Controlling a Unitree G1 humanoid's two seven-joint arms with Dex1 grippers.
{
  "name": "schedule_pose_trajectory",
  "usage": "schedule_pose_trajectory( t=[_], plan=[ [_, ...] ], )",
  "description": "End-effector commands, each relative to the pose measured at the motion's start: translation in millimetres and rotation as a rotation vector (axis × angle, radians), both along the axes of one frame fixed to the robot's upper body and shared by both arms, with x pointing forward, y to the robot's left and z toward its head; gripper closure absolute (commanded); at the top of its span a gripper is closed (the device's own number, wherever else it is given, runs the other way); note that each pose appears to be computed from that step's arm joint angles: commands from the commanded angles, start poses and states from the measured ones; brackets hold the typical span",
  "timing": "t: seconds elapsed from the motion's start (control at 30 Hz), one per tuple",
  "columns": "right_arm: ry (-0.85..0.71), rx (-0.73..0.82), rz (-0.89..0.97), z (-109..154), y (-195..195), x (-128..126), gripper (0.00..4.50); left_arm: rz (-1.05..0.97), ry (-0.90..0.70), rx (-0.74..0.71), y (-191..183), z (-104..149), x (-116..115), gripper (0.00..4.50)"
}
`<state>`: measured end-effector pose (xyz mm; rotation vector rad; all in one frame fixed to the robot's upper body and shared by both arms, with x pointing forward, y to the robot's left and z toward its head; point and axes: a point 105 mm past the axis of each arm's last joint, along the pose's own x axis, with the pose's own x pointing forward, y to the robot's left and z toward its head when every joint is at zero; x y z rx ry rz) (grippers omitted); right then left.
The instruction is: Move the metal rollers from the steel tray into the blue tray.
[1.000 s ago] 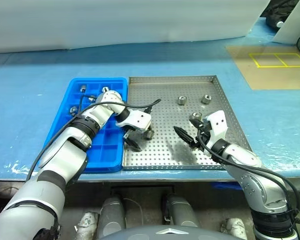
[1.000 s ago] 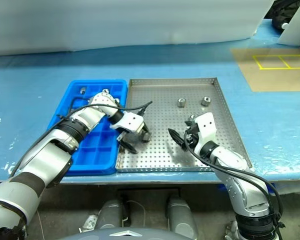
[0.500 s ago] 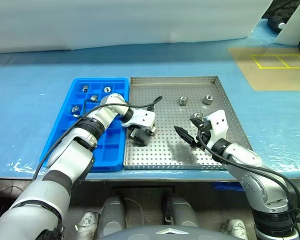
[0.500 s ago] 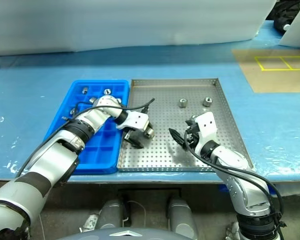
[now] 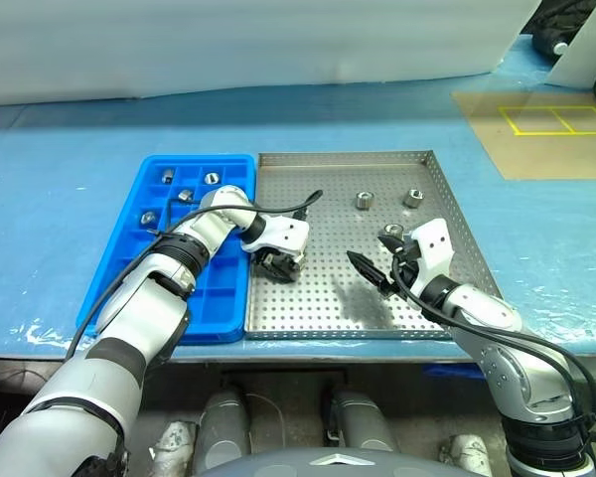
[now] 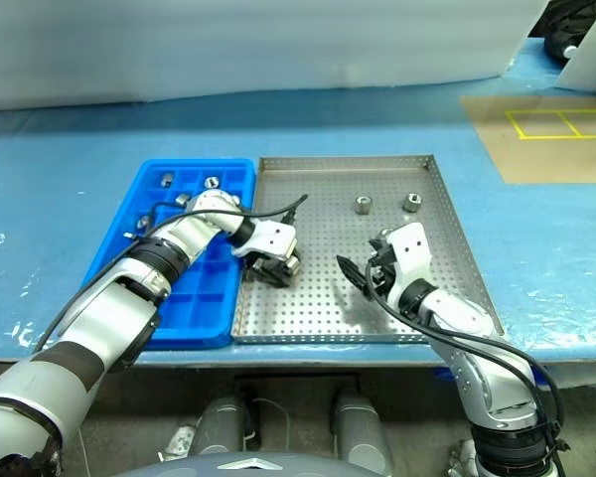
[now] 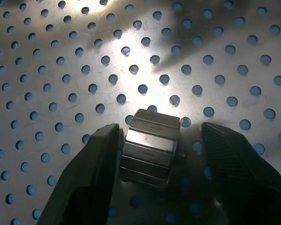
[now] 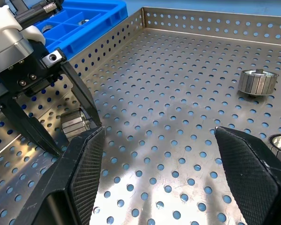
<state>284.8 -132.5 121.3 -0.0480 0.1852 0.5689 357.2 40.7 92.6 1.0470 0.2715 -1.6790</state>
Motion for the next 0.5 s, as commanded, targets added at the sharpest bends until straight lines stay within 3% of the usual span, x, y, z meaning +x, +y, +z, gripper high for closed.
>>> schedule_pose_trajectory(
  t=[0.03, 0.13, 0.23, 0.5],
  plan=[
    [-0.061, -0.001, 0.017, 14, 3, -2, 0.65, 0.042, 0.021, 0.044, 10, -11, 1, 2.43],
    [-0.062, -0.004, 0.02, 14, 3, -2, 0.65, -0.013, 0.027, 0.038, 10, -9, -5, 2.43],
    [-0.065, -0.004, 0.023, 15, 4, -1, 0.65, 0.013, 0.019, 0.023, 9, -8, -2, 3.17],
    [-0.062, 0.014, 0.13, 22, 17, -6, 0.65, -0.102, 0.088, -0.136, 5, 29, -15, 3.17]
  ],
)
